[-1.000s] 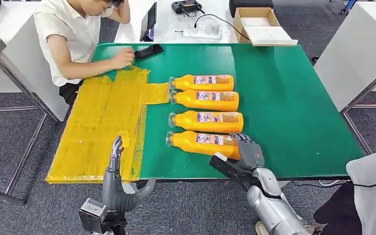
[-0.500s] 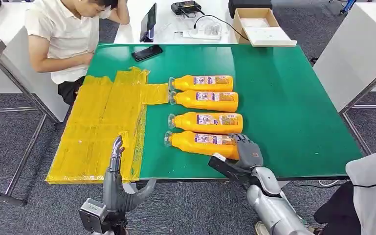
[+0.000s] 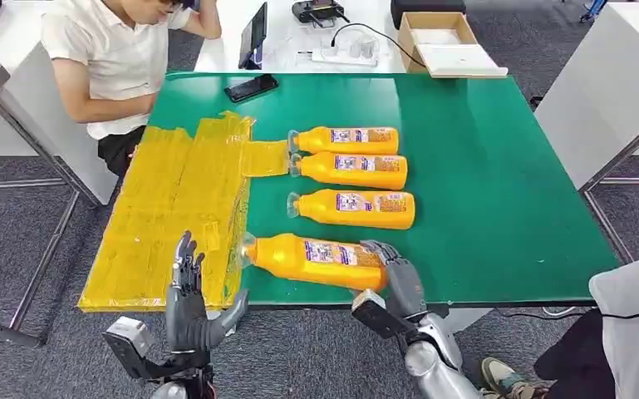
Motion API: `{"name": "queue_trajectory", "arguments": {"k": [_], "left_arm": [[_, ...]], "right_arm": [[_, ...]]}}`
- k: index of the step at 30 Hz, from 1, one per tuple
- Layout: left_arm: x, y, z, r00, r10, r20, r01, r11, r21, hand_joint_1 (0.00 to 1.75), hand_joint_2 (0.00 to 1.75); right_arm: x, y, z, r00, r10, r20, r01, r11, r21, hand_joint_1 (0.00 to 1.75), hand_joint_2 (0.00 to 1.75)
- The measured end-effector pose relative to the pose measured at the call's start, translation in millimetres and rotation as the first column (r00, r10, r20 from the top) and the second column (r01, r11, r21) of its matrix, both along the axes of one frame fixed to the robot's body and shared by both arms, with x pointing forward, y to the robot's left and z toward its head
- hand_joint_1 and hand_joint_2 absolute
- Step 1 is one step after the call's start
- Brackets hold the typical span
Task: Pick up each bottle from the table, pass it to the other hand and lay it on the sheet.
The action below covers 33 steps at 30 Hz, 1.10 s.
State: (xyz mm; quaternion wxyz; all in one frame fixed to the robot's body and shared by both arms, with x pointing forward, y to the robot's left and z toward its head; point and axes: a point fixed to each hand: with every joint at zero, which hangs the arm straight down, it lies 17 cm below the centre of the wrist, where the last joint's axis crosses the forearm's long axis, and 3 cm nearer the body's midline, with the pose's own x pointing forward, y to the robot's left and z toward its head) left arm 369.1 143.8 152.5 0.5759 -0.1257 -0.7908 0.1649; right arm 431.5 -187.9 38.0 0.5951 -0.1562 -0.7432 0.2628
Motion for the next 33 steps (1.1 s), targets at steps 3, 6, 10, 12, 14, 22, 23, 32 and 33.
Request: {"name": "queue_trajectory", "arguments": {"k": [3,6,10,12,14,22,23,32,33], "left_arm": [[1.6,1.2,-4.0,1.0,-0.008,-0.026,0.007,0.999,-0.04,0.0,1.75],[2.9,0.2,-8.3,0.998,-0.035,-0.052,0.03,0.995,-0.096,0.0,1.75],[2.7,-3.9,-11.3,0.994,-0.087,-0.068,0.074,0.981,-0.178,0.0,1.75],[1.1,-6.7,-12.0,0.991,-0.118,-0.068,0.1,0.97,-0.224,0.0,1.75],[-0.6,-7.8,-11.0,0.989,-0.132,-0.065,0.112,0.963,-0.245,0.0,1.75],[-4.9,-16.1,-2.4,0.981,-0.192,-0.029,0.176,0.94,-0.291,0.0,1.75],[-6.2,-19.8,-0.1,0.977,-0.211,-0.018,0.197,0.935,-0.294,0.0,1.75],[-24.2,-56.0,27.6,0.919,-0.374,0.124,0.394,0.875,-0.28,0.0,1.75],[-24.4,-58.7,29.1,0.911,-0.391,0.129,0.412,0.862,-0.294,0.0,1.75]], "right_arm": [[-2.0,1.2,10.6,1.0,-0.008,0.03,0.007,1.0,0.025,1.75,1.75],[-4.6,0.3,21.0,0.998,-0.02,0.067,0.017,0.999,0.051,1.75,1.75],[-7.8,-3.2,38.3,0.991,-0.063,0.119,0.05,0.993,0.109,1.75,1.75],[-8.3,-4.8,46.9,0.987,-0.087,0.135,0.067,0.987,0.147,1.75,1.75],[-8.8,-4.6,53.0,0.984,-0.099,0.145,0.074,0.983,0.168,1.75,1.75],[-11.1,0.8,63.4,0.982,-0.101,0.16,0.065,0.974,0.215,1.75,1.75],[-11.9,4.5,63.7,0.984,-0.093,0.155,0.056,0.972,0.228,1.75,1.75],[-32.9,95.9,65.7,0.983,0.127,0.132,-0.16,0.945,0.284,1.75,1.75],[-37.2,108.4,64.6,0.979,0.156,0.129,-0.187,0.939,0.287,1.75,1.75]]}}
